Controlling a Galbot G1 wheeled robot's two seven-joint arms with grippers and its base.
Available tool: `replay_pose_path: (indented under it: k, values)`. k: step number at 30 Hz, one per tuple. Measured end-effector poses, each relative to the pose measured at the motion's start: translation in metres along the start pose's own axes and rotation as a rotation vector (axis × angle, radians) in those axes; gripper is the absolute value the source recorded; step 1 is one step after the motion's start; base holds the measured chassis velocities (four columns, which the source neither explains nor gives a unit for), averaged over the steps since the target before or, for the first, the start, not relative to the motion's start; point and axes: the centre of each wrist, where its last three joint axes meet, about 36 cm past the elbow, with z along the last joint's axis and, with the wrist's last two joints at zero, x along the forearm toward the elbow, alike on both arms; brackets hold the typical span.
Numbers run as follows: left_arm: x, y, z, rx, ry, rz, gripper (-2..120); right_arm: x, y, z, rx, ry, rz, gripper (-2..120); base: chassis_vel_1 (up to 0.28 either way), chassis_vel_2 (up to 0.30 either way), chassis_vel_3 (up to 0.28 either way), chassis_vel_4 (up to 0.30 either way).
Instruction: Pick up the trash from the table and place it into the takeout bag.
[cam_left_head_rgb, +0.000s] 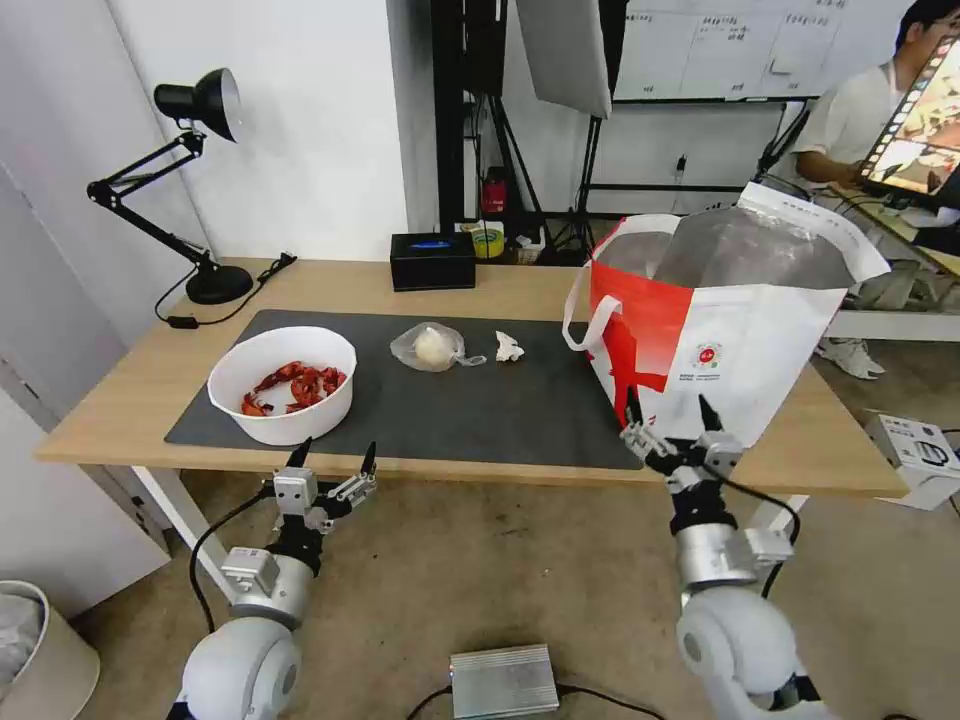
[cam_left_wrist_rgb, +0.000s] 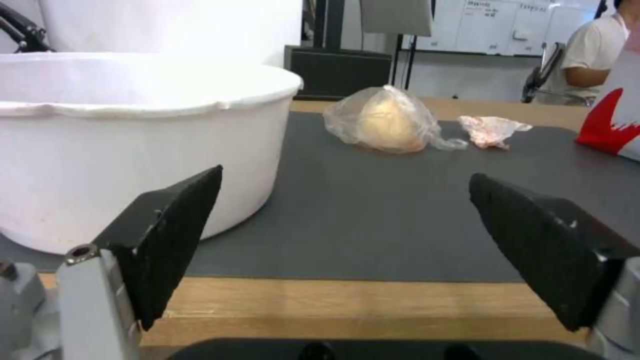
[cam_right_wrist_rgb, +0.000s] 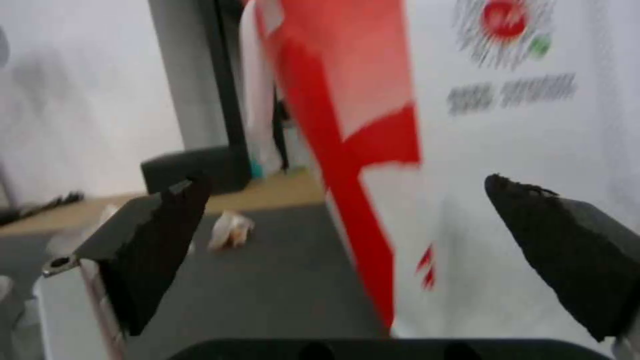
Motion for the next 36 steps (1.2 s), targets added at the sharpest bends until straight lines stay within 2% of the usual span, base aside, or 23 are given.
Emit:
replay_pose_path:
  k: [8,36]
  values:
    - [0.002,-0.001,0.001,0.002,0.000,-0.004,100,0.014,0.014,0.010,0.003,0.038,-0.009,100,0.000,0.000,0.000,0.000]
    - [0.007,0.002,-0.002,0.000,-0.017,-0.014,100,0.020,0.019,0.013,-0.009,0.055,-0.018,100,0.000,0.000,0.000,0.000]
